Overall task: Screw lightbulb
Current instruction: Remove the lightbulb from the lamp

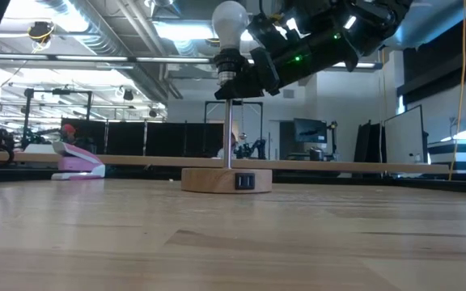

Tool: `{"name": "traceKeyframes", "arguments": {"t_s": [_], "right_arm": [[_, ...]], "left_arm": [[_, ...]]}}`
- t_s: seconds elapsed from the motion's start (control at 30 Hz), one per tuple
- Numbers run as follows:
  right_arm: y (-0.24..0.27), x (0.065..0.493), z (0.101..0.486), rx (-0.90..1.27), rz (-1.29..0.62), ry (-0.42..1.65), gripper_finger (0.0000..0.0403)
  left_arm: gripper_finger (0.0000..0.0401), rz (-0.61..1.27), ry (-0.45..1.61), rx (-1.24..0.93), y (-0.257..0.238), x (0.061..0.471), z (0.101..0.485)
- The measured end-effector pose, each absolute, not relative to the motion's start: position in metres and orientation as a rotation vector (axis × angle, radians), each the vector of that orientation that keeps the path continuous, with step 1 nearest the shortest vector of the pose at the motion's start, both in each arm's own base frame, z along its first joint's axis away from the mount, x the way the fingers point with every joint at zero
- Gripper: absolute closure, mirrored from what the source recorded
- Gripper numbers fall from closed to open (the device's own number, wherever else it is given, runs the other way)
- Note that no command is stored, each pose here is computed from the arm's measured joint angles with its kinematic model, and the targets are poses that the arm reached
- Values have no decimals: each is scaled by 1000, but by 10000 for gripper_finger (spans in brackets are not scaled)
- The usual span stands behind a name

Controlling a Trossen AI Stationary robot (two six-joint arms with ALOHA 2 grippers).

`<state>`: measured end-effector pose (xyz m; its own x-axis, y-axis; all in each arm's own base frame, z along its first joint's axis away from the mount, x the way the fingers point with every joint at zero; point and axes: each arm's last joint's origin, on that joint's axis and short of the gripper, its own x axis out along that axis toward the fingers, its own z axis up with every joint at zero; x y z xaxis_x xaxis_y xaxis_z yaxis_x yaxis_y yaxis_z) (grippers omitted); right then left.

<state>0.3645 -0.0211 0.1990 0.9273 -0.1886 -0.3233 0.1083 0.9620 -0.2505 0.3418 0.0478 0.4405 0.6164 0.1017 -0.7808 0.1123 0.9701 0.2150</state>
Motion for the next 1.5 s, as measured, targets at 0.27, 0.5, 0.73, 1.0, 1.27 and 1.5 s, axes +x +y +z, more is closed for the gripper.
{"name": "traceKeyframes", "arguments": {"t_s": [0.27,0.5,0.73,1.0,1.27,1.5], "right_arm": [[-21,364,199,-222,-156,352,272],[-21,366,196,-214,-157,354,272],[-21,366,196,-203,-159,355,272],[-22,366,195,-201,-198,359,272],[-24,366,195,-199,-255,361,272],[-24,366,196,-234,-268,351,272]], "left_arm": [[96,-67,1032,280,49,351,420],[107,-81,1081,283,53,361,407],[114,-61,1094,250,53,366,402],[168,160,1099,12,54,365,402],[167,525,1004,-431,50,366,402],[164,694,866,-781,49,370,404]]}}
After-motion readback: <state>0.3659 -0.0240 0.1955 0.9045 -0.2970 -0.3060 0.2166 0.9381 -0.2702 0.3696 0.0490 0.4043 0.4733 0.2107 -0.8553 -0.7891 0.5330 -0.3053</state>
